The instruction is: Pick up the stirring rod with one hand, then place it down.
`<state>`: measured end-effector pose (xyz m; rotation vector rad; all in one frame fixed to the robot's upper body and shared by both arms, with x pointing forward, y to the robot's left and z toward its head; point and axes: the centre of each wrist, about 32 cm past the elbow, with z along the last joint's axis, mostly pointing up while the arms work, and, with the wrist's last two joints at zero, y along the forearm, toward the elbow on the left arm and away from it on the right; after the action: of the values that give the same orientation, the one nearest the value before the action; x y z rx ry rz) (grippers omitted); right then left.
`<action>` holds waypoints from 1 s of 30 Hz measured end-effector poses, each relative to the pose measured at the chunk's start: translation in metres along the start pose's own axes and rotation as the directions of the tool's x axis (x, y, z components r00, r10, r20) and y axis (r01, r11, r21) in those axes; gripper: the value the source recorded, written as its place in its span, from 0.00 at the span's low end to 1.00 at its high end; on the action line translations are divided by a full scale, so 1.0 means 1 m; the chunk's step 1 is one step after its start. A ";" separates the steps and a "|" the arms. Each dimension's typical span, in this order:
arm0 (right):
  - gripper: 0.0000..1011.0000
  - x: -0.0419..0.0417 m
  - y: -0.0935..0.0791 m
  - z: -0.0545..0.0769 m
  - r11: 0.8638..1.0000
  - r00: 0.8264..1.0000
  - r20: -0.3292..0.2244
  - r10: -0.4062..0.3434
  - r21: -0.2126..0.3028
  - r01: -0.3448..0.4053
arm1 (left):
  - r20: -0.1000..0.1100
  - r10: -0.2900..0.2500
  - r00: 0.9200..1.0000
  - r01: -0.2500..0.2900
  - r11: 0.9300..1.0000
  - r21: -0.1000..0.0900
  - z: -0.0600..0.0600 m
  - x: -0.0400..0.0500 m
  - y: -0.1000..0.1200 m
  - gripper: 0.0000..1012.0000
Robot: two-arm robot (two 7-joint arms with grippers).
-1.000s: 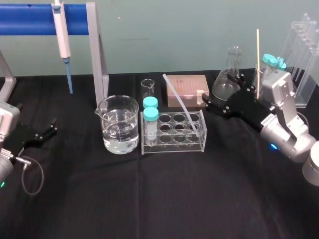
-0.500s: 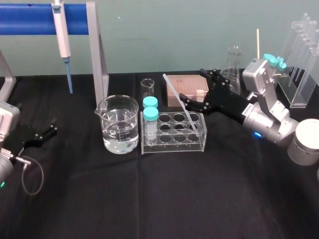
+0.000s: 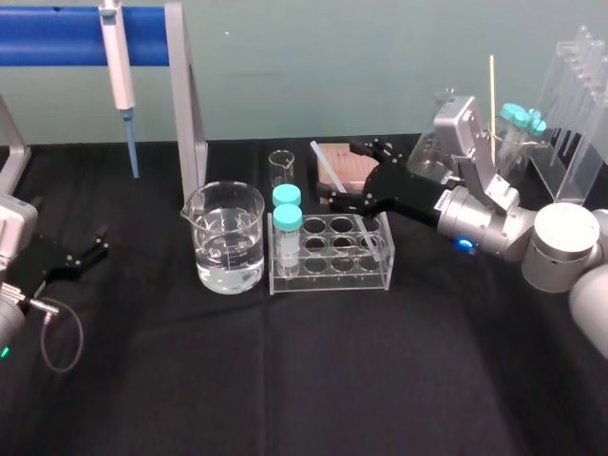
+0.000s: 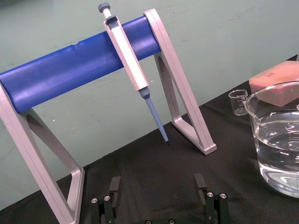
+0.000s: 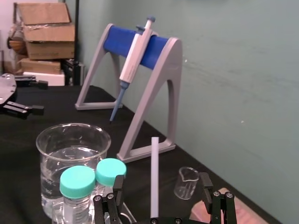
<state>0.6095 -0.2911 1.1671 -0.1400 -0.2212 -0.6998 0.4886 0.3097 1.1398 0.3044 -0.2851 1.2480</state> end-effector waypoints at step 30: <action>0.99 0.0054 0.015 -0.004 0.999 0.999 -0.031 0.044 -0.025 -0.045 | 0.000 0.000 1.000 0.000 1.000 0.000 0.000 0.0000 0.000 0.99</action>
<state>0.6239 -0.2840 1.1636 -0.1581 -0.1793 -0.6605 0.4886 0.3097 1.1398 0.3044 -0.2851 1.2479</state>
